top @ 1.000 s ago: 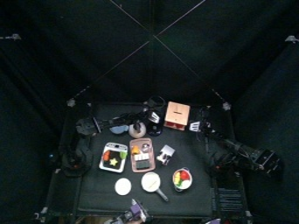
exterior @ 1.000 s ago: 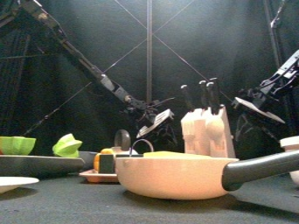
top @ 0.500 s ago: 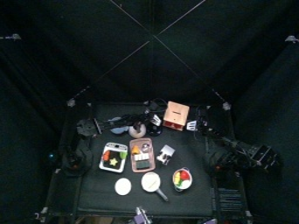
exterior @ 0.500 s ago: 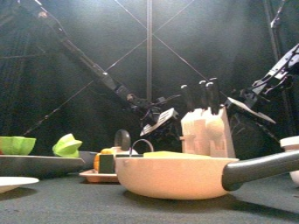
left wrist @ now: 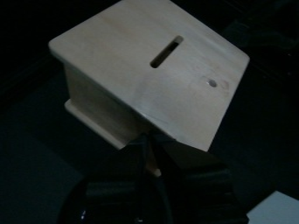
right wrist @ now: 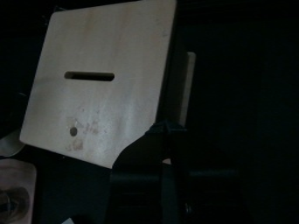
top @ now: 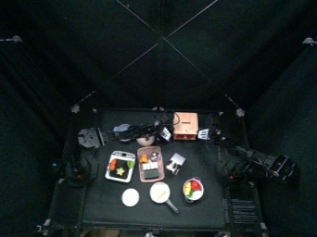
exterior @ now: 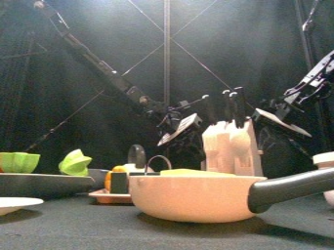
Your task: Move drawer closer to center
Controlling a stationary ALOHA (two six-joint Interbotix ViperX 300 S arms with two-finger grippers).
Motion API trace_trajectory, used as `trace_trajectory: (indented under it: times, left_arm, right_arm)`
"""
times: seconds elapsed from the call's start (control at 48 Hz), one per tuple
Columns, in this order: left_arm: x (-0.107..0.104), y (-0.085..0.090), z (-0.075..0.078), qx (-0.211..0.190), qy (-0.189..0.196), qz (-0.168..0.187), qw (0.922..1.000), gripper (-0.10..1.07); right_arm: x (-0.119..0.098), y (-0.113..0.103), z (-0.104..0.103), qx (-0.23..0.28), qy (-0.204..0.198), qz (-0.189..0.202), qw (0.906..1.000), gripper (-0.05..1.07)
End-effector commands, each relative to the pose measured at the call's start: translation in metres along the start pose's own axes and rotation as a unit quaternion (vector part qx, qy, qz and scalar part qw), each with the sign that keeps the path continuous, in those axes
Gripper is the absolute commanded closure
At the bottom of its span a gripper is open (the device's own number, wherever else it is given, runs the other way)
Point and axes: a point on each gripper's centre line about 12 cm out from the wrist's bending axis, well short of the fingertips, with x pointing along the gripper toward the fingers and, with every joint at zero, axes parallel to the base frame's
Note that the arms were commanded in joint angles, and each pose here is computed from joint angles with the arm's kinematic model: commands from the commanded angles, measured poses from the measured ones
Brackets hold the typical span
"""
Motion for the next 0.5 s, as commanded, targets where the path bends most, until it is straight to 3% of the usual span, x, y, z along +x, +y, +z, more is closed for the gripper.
trace_trajectory:
  times: [0.0,0.25,0.479]
  left_arm:
    - [-0.024,-0.045,0.030,0.015,-0.040,-0.043,0.9982,0.38]
    - [-0.033,-0.068,0.016,0.027,-0.026,-0.062,0.9973,0.38]
    - [-0.044,-0.079,0.015,0.031,-0.029,-0.073,0.9964,0.38]
  right_arm:
    - [-0.007,0.020,-0.002,-0.011,0.001,0.038,0.9992,0.61]
    - [-0.017,0.027,-0.013,-0.014,0.006,0.053,0.9985,0.61]
    - [-0.024,0.026,-0.015,-0.017,-0.005,0.041,0.9990,0.61]
